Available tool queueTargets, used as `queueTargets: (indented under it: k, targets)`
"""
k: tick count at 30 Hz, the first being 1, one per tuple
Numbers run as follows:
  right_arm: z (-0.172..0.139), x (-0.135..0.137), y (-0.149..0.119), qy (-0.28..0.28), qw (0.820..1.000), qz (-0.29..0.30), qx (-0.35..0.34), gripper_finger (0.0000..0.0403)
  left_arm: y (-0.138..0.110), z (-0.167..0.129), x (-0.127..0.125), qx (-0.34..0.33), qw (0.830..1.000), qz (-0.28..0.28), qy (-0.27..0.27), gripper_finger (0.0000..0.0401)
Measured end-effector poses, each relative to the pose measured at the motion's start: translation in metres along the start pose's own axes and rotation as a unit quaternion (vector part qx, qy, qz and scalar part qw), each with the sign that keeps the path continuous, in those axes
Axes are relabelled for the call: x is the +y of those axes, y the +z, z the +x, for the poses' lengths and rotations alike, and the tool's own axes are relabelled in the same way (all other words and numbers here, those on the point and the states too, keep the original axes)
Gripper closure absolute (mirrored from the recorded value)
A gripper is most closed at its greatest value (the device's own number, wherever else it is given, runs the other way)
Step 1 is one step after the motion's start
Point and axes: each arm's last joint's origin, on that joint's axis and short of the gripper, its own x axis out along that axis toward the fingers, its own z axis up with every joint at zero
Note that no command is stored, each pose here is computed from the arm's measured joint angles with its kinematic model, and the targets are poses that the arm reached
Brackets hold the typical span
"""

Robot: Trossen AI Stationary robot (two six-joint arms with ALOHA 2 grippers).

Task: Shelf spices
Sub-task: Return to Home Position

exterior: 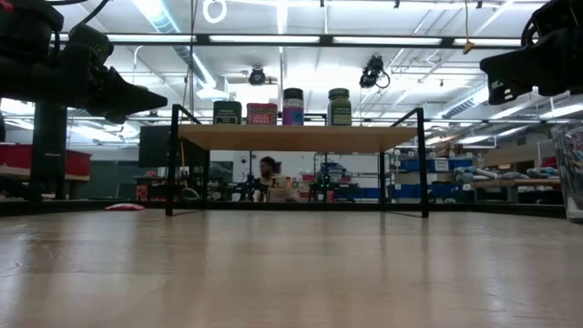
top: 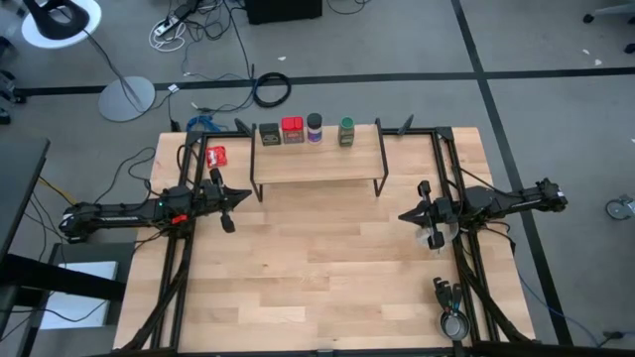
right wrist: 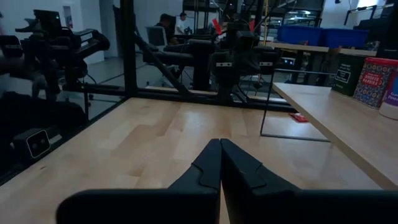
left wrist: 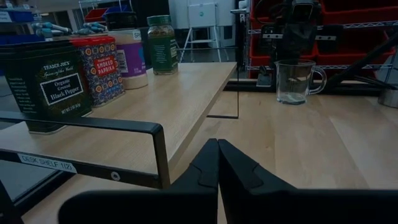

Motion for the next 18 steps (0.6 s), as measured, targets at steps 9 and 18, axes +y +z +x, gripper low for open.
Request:
queueTargets:
  k: [9, 18]
  targets:
    - [0.0, 0.0, 0.0004, 0.0, 1.0, 0.0, -0.001, 0.0396, 0.0, 0.0, 0.0, 0.0, 1.0, 0.0, 0.0, 0.0393]
    - [-0.0001, 0.0, 0.0006, 0.0, 1.0, 0.0, -0.001, 0.0393, 0.0, 0.0, 0.0, 0.0, 1.0, 0.0, 0.0, 0.0393]
